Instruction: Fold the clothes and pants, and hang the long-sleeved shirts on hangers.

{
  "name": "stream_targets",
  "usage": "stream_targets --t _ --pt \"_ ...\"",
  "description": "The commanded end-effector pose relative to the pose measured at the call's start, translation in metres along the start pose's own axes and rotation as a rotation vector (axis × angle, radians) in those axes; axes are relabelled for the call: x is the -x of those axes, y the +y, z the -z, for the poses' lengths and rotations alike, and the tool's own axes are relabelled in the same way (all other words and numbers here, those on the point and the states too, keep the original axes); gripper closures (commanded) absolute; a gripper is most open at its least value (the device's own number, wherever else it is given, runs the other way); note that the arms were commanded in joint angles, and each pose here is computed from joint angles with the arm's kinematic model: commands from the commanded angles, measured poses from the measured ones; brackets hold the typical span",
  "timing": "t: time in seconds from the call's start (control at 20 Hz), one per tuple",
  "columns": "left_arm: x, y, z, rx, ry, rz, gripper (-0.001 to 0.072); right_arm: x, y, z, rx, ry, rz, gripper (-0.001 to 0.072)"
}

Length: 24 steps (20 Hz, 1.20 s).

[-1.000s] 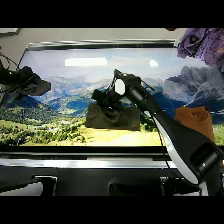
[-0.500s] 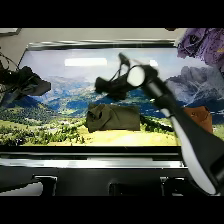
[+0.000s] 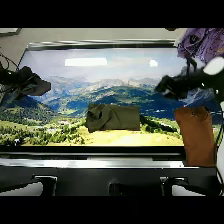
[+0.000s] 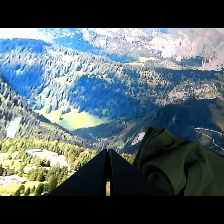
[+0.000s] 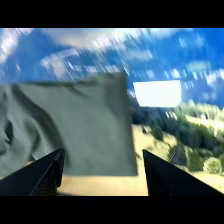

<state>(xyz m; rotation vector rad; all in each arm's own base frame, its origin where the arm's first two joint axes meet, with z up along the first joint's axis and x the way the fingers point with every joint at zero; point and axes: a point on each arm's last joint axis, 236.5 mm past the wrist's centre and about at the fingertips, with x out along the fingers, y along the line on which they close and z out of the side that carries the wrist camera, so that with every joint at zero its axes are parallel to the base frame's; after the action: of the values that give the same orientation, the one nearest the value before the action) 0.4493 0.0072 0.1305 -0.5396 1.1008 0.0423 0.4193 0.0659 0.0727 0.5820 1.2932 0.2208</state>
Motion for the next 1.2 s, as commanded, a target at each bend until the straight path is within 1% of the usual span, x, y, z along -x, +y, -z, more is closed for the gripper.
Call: stream_targets --t 0.0,0.15,0.3,0.55,0.6,0.7,0.75,0.8,0.85,0.9,1.0,1.15 --pt "0.001 0.001 -0.001 0.001 -0.004 0.0 0.069 -0.043 -0.045 0.032 -0.072 0.11 -0.13 0.0154" --pt "0.001 0.0 -0.001 0.001 -0.003 0.0 0.069 -0.094 -0.047 0.057 -0.097 0.168 -0.209 0.0166" --pt "0.001 0.0 -0.001 0.001 -0.003 0.0 0.069 -0.124 -0.036 0.063 -0.111 0.184 -0.277 0.0168" --pt "0.0 0.0 -0.001 0.001 -0.003 0.001 0.069 -0.17 -0.021 0.083 -0.083 0.241 -0.263 0.0175" --pt "0.0 0.0 0.0 0.0 -0.002 0.0 0.069 -0.175 -0.016 0.087 -0.082 0.256 -0.269 0.0199" --pt "0.0 0.0 -0.001 0.0 -0.002 0.0 0.069 -0.181 -0.003 0.097 -0.064 0.282 -0.279 0.029" --pt "0.0 0.0 -0.001 0.0 -0.002 0.0 0.069 -0.183 0.0 0.101 -0.054 0.29 -0.28 0.0379" --pt "0.0 0.0 -0.001 0.0 -0.002 0.0 0.0691 -0.183 0.003 0.102 -0.053 0.292 -0.285 0.0484" --pt "0.0 0.0 -0.001 0.0 -0.002 0.0 0.0691 -0.182 0.007 0.1 -0.059 0.288 -0.297 0.0614" --pt "0.0 0.0 0.0 0.001 -0.002 0.001 0.069 -0.179 0.011 0.096 -0.049 0.279 -0.305 0.0686" --pt "0.0 0.0 0.0 0.0 -0.002 0.0 0.069 -0.167 0.024 0.078 -0.022 0.248 -0.312 0.0687" --pt "0.0 0.0 0.0 0.001 -0.002 0.001 0.069 -0.141 0.042 0.033 0.005 0.166 -0.27 0.0688"
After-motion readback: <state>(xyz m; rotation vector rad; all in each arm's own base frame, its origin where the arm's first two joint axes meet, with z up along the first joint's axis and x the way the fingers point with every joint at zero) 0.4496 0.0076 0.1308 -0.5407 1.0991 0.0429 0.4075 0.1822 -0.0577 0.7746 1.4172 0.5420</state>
